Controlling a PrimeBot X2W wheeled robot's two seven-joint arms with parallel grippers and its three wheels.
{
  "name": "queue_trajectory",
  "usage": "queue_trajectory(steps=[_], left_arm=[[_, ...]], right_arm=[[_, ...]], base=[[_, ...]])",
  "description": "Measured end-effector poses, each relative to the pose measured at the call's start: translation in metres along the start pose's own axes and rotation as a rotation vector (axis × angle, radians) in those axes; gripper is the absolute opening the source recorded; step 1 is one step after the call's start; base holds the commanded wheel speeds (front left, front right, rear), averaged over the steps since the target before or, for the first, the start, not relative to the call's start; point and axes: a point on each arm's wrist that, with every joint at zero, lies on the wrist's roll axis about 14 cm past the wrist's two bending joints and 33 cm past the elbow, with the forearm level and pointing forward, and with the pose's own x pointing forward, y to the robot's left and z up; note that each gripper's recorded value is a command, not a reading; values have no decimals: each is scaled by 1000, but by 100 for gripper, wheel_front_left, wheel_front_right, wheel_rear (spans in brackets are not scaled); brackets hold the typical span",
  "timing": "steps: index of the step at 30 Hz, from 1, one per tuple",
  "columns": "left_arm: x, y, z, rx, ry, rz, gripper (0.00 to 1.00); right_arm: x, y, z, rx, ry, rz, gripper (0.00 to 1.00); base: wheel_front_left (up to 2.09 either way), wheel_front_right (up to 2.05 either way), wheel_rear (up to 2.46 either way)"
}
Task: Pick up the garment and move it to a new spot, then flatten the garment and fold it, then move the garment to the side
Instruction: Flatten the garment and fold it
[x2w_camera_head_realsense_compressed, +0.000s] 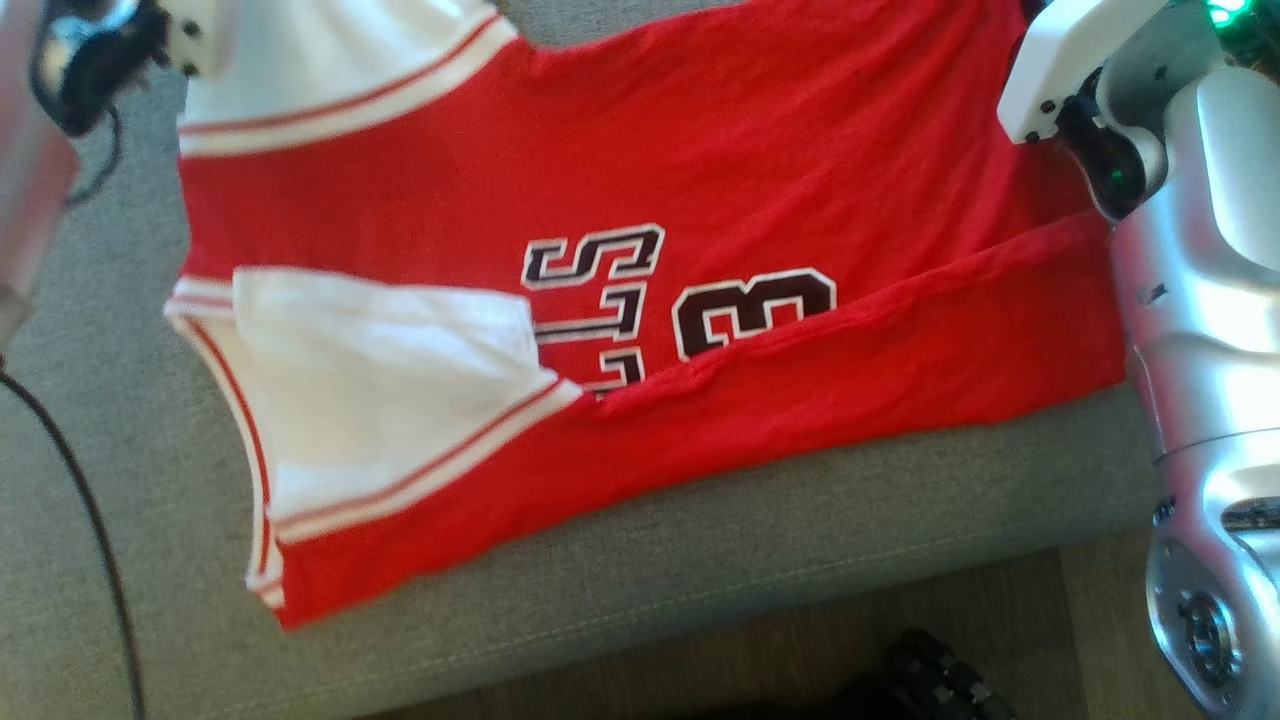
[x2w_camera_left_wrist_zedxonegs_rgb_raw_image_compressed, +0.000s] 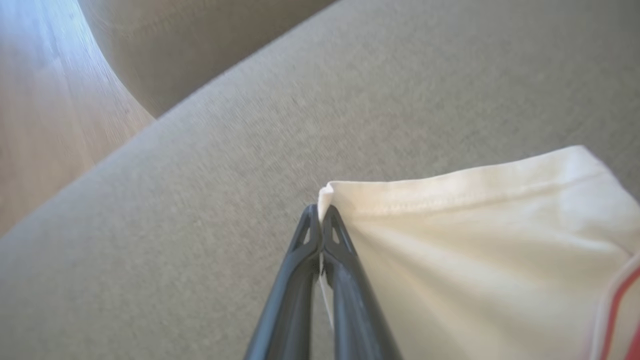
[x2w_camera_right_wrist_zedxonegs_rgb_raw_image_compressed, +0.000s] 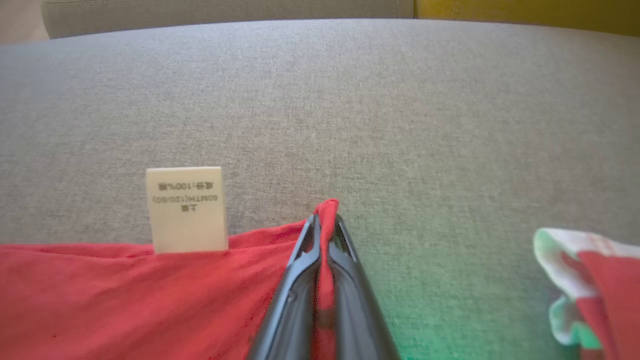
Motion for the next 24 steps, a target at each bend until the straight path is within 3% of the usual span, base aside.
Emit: queue_trajectory(steps=[10, 18, 24], left_arm=[[-29, 39, 59, 37, -360, 114, 0], [-70, 24, 86, 82, -606, 86, 0], [-96, 10, 60, 71, -641, 79, 0]], right_arm=[[7, 6, 49, 11, -195, 23, 0], [-6, 11, 72, 28, -300, 69, 0], [-29, 2, 69, 34, -346, 82, 0]], base=[[0, 0, 0], [0, 0, 0], [0, 0, 0]])
